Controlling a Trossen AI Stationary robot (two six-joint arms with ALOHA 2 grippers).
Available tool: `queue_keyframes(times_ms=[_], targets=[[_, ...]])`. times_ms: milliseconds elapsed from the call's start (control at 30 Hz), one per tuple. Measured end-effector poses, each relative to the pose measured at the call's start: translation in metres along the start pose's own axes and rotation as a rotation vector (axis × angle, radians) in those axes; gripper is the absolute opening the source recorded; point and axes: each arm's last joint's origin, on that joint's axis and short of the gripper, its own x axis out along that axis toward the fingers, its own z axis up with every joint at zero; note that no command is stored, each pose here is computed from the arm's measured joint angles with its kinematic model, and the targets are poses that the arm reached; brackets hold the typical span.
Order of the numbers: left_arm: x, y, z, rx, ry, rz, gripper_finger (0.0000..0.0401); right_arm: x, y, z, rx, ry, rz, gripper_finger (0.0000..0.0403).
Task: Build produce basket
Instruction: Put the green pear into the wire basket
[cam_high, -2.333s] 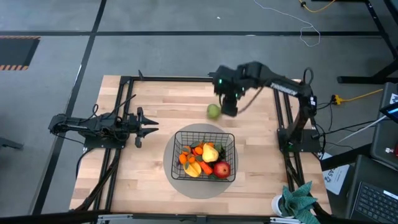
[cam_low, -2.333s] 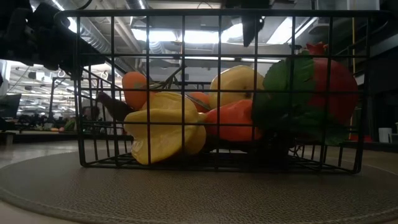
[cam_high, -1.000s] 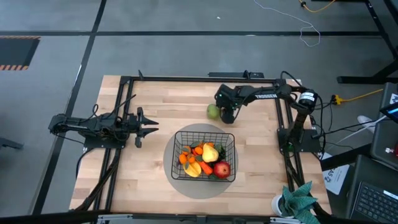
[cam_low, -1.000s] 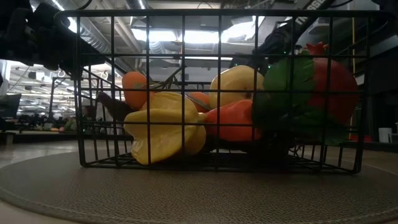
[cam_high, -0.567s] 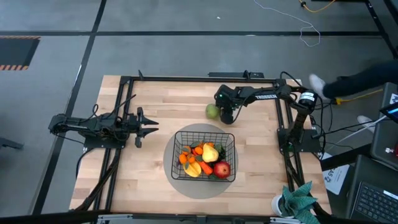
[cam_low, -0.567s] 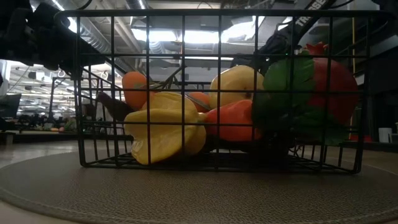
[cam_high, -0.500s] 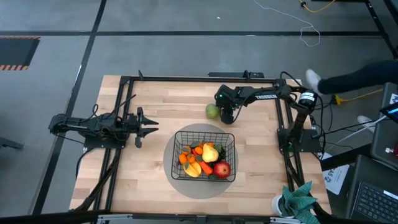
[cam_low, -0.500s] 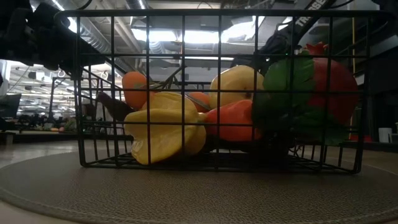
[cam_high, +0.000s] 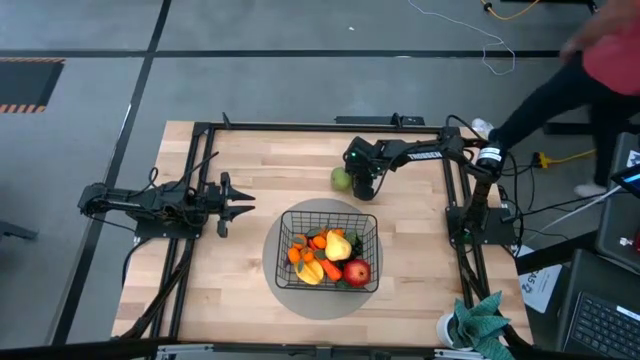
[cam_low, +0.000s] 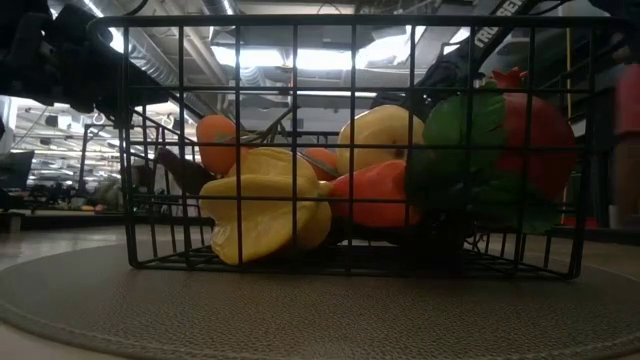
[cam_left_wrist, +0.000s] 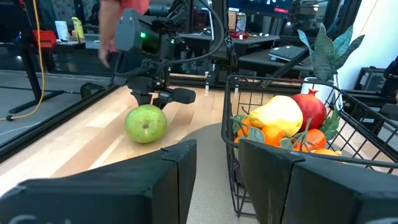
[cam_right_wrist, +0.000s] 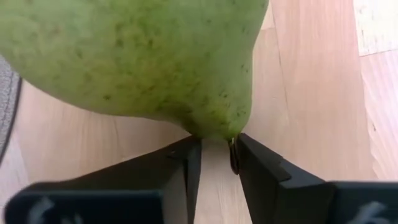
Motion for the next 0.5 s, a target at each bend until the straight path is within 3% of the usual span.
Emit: queue_keyframes(times_ms=[267, 500], targets=[[0.0, 0.0, 0.0, 0.0, 0.0, 0.0, 0.011, 0.0008, -0.0003, 0.0007, 0.003, -0.005, -0.008, 0.0009], [0.0, 0.0, 0.0, 0.0, 0.0, 0.0, 0.011, -0.0031, 0.0039, 0.0017, 0.048, 0.022, -0.095, 0.0002]])
